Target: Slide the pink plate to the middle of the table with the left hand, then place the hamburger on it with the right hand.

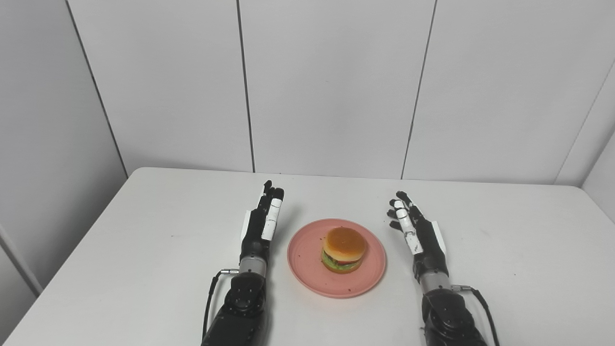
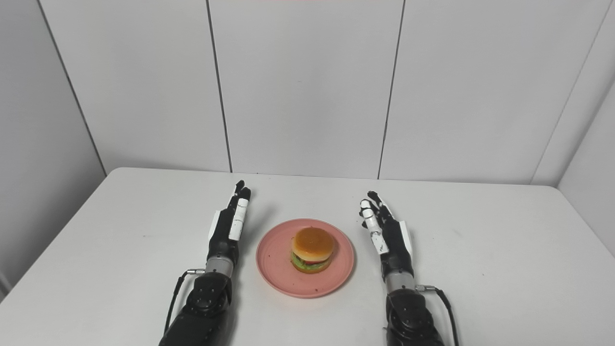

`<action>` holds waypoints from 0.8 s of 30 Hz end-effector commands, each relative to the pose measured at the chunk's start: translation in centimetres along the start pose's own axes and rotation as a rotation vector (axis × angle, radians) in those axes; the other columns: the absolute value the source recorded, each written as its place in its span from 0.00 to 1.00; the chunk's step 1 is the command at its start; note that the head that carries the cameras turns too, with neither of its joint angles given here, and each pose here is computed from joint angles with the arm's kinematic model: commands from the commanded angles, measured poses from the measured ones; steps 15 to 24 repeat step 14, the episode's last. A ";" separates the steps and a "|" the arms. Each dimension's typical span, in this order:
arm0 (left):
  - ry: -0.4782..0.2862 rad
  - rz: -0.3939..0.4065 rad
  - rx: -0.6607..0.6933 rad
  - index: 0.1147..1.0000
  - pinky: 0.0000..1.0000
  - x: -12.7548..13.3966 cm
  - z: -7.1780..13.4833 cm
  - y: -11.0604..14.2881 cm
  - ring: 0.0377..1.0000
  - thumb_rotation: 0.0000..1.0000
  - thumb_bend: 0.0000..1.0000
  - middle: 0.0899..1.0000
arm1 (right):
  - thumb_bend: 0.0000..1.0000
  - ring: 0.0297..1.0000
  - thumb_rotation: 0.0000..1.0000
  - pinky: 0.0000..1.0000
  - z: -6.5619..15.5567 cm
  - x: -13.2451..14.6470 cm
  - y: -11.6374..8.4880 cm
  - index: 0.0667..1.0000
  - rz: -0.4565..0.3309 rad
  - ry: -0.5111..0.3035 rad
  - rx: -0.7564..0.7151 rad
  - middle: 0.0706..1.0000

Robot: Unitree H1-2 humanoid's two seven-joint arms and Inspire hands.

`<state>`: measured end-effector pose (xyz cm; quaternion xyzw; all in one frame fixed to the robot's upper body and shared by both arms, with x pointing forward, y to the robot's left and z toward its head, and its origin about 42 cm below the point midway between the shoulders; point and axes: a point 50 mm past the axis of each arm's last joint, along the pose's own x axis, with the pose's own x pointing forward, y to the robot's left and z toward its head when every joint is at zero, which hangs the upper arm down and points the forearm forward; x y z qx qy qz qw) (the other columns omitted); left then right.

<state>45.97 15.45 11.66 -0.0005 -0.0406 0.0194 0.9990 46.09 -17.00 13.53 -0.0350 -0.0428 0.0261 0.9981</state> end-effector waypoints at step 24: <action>-0.006 -0.018 0.024 0.97 1.00 0.7 -0.1 0.3 1.00 1.00 0.98 0.98 | 0.79 0.93 1.00 0.93 1.5 1.4 -0.2 0.92 0.024 0.019 0.060 0.94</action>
